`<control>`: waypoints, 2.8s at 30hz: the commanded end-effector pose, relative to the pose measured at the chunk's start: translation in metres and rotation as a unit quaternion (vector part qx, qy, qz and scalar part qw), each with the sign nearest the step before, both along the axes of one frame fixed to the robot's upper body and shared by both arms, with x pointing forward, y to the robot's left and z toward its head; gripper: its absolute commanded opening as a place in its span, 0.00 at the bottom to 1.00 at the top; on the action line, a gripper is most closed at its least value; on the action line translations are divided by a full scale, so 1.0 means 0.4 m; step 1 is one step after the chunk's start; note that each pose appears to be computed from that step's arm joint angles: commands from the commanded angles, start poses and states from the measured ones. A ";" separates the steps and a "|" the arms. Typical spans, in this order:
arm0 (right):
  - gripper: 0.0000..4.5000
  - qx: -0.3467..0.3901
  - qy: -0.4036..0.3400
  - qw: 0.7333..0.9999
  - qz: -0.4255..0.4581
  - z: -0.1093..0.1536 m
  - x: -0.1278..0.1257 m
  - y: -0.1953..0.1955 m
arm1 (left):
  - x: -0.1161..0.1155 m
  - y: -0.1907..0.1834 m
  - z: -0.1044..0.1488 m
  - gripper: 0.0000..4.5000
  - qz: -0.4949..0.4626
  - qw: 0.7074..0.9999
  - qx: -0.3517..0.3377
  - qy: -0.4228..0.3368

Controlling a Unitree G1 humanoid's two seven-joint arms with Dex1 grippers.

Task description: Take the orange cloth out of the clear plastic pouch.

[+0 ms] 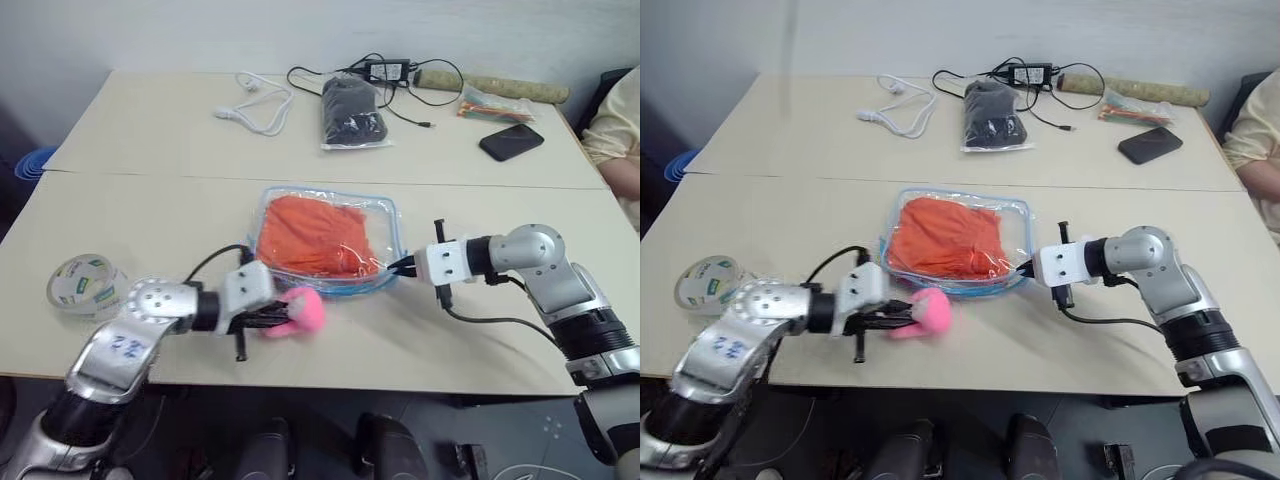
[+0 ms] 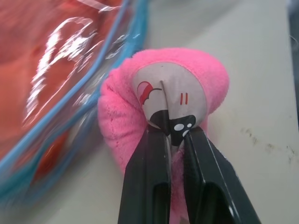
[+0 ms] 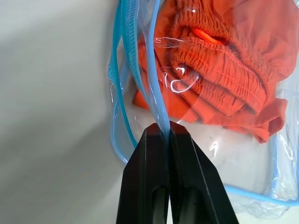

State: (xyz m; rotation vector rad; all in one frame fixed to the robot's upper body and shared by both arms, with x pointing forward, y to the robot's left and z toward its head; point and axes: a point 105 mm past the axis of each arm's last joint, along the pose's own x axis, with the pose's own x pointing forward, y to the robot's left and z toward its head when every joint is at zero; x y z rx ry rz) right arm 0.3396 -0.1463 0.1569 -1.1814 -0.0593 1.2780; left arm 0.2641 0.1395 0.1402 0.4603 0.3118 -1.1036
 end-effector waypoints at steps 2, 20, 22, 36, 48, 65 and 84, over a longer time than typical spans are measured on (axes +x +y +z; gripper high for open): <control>0.00 0.011 -0.033 0.999 -0.002 0.045 0.007 -0.031 | -0.007 0.157 0.058 0.01 0.136 0.990 -0.016 -0.022; 0.46 0.033 0.038 0.999 -0.014 0.022 0.001 -0.052 | 0.037 0.248 0.041 0.38 0.230 0.971 -0.070 -0.003; 0.62 0.055 0.053 0.997 -0.029 0.040 -0.005 -0.064 | 0.023 0.253 0.048 0.52 0.227 0.971 -0.074 0.004; 0.92 0.186 0.279 0.938 -0.086 0.111 -0.158 -0.120 | -0.038 0.176 0.275 0.92 0.113 0.988 -0.097 -0.050; 0.92 0.204 0.298 0.929 -0.078 0.118 -0.187 -0.096 | 0.094 -0.026 0.091 0.92 -0.114 0.944 0.217 -0.220; 0.92 0.204 0.293 0.929 -0.098 0.075 -0.209 -0.099 | 0.098 -0.090 0.065 0.16 -0.116 0.955 0.140 -0.234; 0.15 0.183 0.072 0.978 -0.075 0.039 -0.156 0.081 | 0.110 -0.100 0.114 0.00 0.013 0.988 -0.051 -0.148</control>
